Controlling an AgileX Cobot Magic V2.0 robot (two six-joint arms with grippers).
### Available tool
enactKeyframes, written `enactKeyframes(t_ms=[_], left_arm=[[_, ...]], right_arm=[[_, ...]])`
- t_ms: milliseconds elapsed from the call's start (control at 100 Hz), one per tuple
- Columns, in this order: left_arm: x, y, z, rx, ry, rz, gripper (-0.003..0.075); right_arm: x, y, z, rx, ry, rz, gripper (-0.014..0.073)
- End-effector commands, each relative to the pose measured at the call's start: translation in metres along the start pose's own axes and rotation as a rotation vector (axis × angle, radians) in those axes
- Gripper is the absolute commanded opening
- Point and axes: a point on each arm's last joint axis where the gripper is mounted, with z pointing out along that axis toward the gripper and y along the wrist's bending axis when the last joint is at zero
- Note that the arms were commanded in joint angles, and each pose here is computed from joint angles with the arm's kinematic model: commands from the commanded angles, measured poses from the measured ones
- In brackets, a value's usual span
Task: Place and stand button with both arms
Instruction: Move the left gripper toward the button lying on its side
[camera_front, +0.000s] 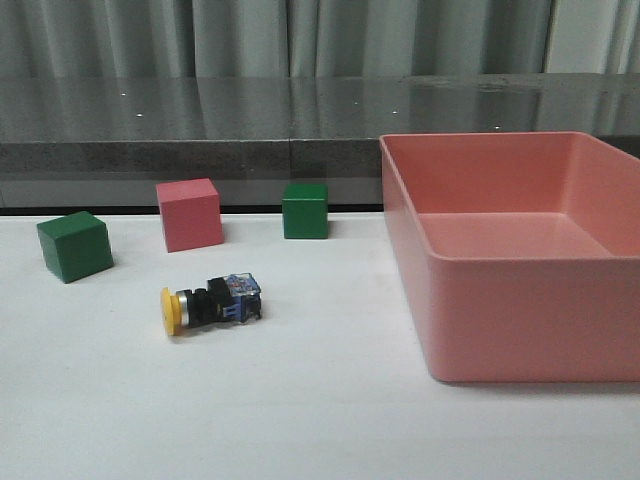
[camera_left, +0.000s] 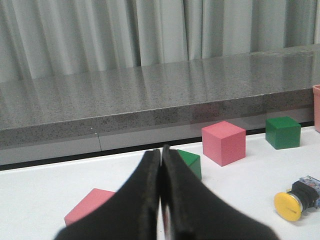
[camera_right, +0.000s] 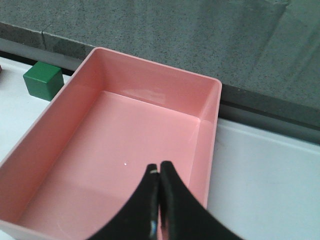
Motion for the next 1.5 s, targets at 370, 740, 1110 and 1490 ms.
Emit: enactKeyframes(t_ms=[370, 740, 1110, 1490], left_arm=[[0.007, -0.002, -0.001, 0.005, -0.062, -0.009, -0.002], [0.006, -0.002, -0.001, 0.005, -0.073, -0.009, -0.0019], [-0.011, 0.004, -0.003, -0.015, -0.193, -0.338, -0.002], [-0.077, 0.003, 0.023, 0.062, 0.216, -0.294, -0.002]], right_arm=[[0.054, 0.012, -0.045, 0.103, -0.242, 0.004, -0.0062], [0.054, 0.012, -0.045, 0.099, -0.237, 0.004, -0.0062], [0.058, 0.014, -0.045, 0.076, -0.2, 0.003, -0.0062], [0.058, 0.015, -0.044, 0.07, -0.191, 0.002, -0.0062]])
